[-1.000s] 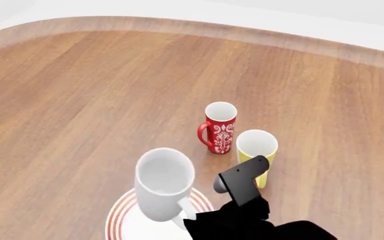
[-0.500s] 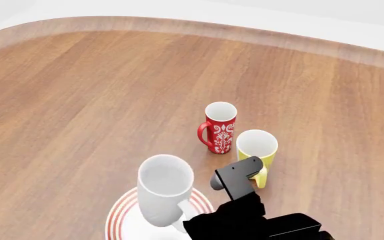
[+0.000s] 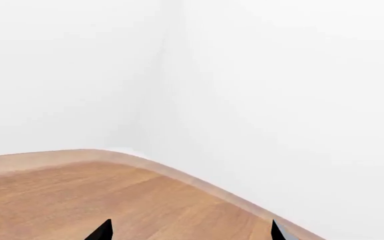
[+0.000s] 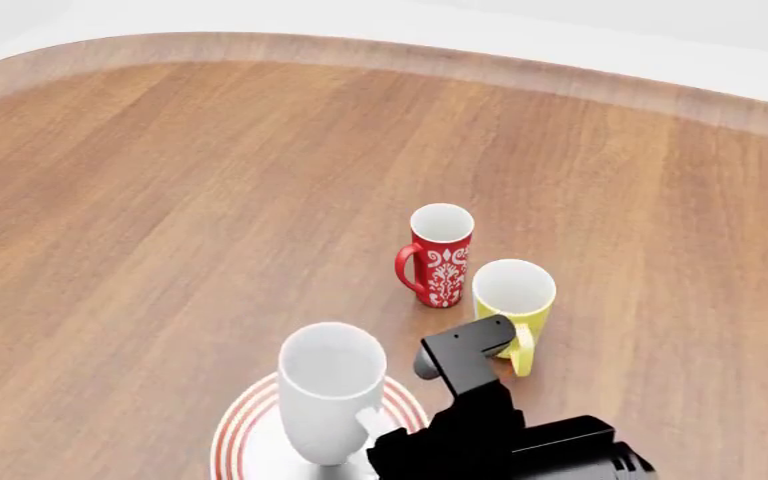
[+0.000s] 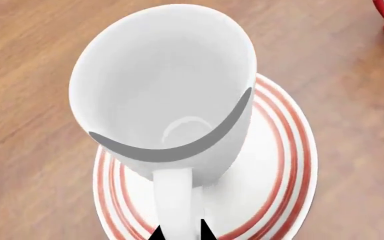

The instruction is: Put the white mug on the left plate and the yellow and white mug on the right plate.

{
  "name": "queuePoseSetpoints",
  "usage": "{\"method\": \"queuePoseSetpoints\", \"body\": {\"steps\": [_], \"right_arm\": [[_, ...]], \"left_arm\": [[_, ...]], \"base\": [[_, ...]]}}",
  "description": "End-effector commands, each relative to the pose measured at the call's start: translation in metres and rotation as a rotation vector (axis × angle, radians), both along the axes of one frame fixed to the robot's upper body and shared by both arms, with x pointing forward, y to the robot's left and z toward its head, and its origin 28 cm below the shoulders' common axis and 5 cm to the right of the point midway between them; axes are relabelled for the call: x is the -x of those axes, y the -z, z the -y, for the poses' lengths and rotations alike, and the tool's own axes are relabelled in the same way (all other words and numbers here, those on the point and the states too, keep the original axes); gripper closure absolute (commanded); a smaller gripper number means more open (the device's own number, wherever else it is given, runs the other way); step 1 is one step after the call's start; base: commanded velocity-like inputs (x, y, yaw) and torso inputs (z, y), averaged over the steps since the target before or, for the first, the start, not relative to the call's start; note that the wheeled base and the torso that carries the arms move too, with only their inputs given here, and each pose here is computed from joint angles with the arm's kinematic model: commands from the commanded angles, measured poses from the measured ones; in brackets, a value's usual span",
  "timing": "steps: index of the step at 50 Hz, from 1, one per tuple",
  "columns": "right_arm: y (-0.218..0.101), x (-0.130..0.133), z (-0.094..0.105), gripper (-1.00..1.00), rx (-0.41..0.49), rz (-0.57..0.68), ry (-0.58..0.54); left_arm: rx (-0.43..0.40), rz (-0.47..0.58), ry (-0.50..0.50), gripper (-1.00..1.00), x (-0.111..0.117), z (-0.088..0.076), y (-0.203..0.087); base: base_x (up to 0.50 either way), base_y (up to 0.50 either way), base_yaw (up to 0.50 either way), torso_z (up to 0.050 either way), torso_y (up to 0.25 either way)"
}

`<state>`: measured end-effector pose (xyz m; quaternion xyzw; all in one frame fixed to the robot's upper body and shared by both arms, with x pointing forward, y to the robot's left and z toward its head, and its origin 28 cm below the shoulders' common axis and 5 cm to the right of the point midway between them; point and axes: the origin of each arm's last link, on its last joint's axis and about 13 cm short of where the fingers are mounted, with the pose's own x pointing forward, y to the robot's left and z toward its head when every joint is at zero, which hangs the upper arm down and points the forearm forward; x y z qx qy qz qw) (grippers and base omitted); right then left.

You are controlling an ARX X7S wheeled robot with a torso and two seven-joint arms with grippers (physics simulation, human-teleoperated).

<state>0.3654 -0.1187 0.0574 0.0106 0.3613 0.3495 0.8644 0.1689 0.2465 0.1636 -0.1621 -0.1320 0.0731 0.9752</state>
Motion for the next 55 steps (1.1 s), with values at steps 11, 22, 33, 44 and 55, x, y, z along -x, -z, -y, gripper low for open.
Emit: {"method": "queuePoseSetpoints", "body": {"steps": [11, 22, 33, 44, 55], "right_arm": [[-0.002, -0.005, -0.002, -1.0, 0.004, 0.016, 0.044], [-0.018, 0.039, 0.016, -1.0, -0.014, 0.049, 0.067], [-0.044, 0.11, 0.041, -1.0, 0.024, 0.085, 0.076], [-0.089, 0.145, 0.05, -1.0, -0.115, 0.525, 0.193], [-0.112, 0.109, 0.05, -1.0, -0.152, 0.711, 0.413]], "left_arm": [[0.012, 0.009, 0.013, -1.0, 0.004, 0.0, -0.003], [0.015, 0.008, 0.006, -1.0, 0.004, 0.001, -0.004], [0.008, 0.007, 0.011, -1.0, 0.003, 0.004, -0.004], [0.009, 0.01, 0.008, -1.0, 0.002, 0.006, -0.004], [0.003, 0.014, 0.015, -1.0, 0.0, 0.004, -0.003]], "base": [[0.0, 0.0, 0.0, 0.0, 0.0], [0.0, 0.0, 0.0, 0.0, 0.0], [0.0, 0.0, 0.0, 0.0, 0.0], [0.0, 0.0, 0.0, 0.0, 0.0], [0.0, 0.0, 0.0, 0.0, 0.0]]}}
